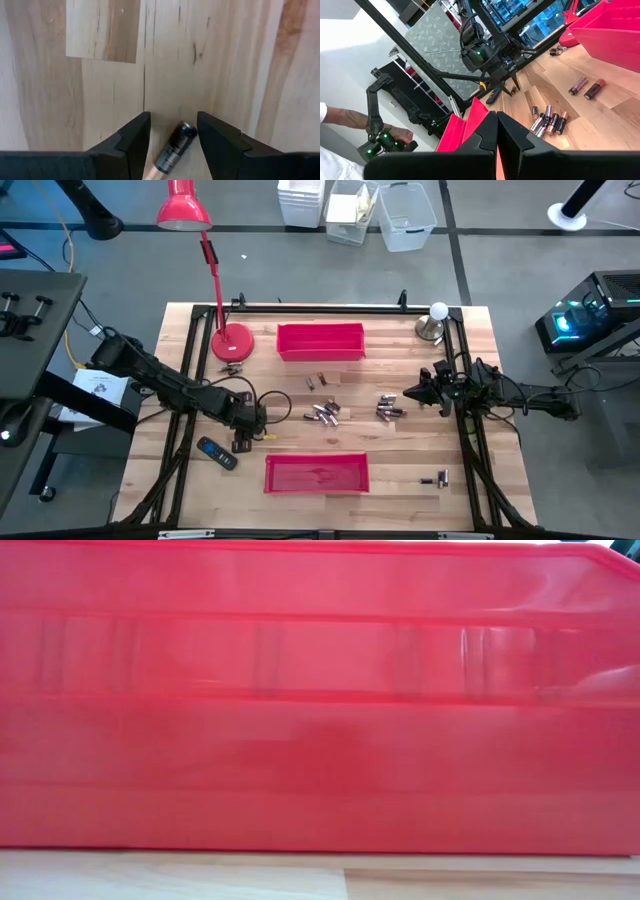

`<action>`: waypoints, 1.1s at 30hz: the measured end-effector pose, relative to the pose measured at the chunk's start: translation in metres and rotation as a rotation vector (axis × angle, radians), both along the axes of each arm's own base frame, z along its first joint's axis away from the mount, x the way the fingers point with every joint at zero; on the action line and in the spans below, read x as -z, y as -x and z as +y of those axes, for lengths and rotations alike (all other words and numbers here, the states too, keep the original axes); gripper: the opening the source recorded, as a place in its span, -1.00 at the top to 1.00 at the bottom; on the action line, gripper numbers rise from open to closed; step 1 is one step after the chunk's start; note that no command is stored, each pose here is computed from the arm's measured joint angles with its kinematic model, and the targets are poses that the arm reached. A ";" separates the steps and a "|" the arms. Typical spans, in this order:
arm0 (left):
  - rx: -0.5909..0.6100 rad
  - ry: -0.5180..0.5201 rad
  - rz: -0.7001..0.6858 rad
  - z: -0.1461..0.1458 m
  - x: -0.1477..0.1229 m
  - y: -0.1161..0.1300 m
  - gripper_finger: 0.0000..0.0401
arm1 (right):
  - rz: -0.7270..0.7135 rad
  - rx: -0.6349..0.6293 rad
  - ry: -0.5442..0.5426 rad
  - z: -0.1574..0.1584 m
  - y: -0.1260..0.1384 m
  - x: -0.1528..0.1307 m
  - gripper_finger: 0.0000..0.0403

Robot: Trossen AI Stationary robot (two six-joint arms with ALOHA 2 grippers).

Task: Sort batteries
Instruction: Put the brown battery into the bottom red bin

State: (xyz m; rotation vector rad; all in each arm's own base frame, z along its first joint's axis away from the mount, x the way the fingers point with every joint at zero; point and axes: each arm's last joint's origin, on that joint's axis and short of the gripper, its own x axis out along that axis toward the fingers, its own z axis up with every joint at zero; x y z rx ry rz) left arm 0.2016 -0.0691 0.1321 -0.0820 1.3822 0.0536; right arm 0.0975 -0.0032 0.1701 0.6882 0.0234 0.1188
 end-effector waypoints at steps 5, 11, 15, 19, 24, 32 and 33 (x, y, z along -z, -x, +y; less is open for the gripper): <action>-0.011 -0.027 0.060 -0.001 0.007 0.001 0.30 | 0.003 0.000 0.000 0.000 0.000 0.000 1.00; 0.078 -0.055 0.037 -0.002 0.002 0.005 0.51 | 0.003 0.000 0.000 0.000 0.000 0.000 1.00; 0.111 -0.069 0.024 0.000 -0.003 0.008 0.73 | 0.003 0.000 0.000 0.000 0.000 0.000 1.00; 0.114 -0.054 0.031 0.001 -0.007 0.011 0.88 | 0.003 0.000 0.000 0.000 0.000 0.000 1.00; 0.075 -0.038 -0.063 0.004 -0.027 0.001 0.88 | 0.003 0.001 0.000 0.000 0.000 0.000 1.00; 0.022 -0.065 -0.406 0.015 -0.095 -0.028 0.88 | 0.003 0.000 0.000 0.000 0.000 0.000 1.00; 0.006 -0.055 -0.467 0.016 -0.105 -0.033 0.88 | 0.003 0.000 0.000 0.000 0.000 0.000 1.00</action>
